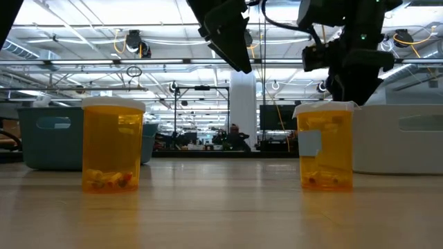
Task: Pick and place medicine bottles into bin by pill shape (circle, oval)
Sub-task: Put the orange pill bottle into the gray bin
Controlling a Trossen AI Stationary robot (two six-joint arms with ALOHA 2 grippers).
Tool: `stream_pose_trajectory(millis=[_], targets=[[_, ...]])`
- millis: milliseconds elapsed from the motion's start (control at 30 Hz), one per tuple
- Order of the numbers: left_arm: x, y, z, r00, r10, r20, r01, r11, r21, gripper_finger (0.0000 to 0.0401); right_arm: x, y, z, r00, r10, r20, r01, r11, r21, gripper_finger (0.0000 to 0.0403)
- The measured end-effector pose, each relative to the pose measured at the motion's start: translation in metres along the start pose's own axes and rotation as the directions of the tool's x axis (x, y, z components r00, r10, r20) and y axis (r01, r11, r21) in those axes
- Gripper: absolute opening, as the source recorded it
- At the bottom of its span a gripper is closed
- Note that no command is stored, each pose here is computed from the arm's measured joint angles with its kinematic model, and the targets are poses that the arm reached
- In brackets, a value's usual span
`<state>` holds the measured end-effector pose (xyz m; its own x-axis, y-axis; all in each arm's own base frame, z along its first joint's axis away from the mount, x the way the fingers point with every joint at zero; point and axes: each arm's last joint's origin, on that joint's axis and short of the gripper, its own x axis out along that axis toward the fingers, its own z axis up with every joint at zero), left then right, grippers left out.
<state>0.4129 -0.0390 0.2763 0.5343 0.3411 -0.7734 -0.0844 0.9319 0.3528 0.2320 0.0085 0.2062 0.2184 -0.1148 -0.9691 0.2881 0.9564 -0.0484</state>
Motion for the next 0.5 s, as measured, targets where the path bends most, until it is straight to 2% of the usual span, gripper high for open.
stream_pose_trajectory(millis=[267,500], targets=[[-0.004,-0.009,0.000,1.000,-0.012,0.006,0.012,1.000,-0.013,0.0394,-0.033,0.013,-0.014,0.989,0.060,0.138,-0.060,0.998,-0.005,0.0269],[-0.017,-0.037,-0.003,0.999,-0.040,0.006,0.040,0.999,-0.013,0.0394,-0.057,0.032,-0.028,0.941,0.011,0.338,-0.001,0.999,-0.032,0.0269]])
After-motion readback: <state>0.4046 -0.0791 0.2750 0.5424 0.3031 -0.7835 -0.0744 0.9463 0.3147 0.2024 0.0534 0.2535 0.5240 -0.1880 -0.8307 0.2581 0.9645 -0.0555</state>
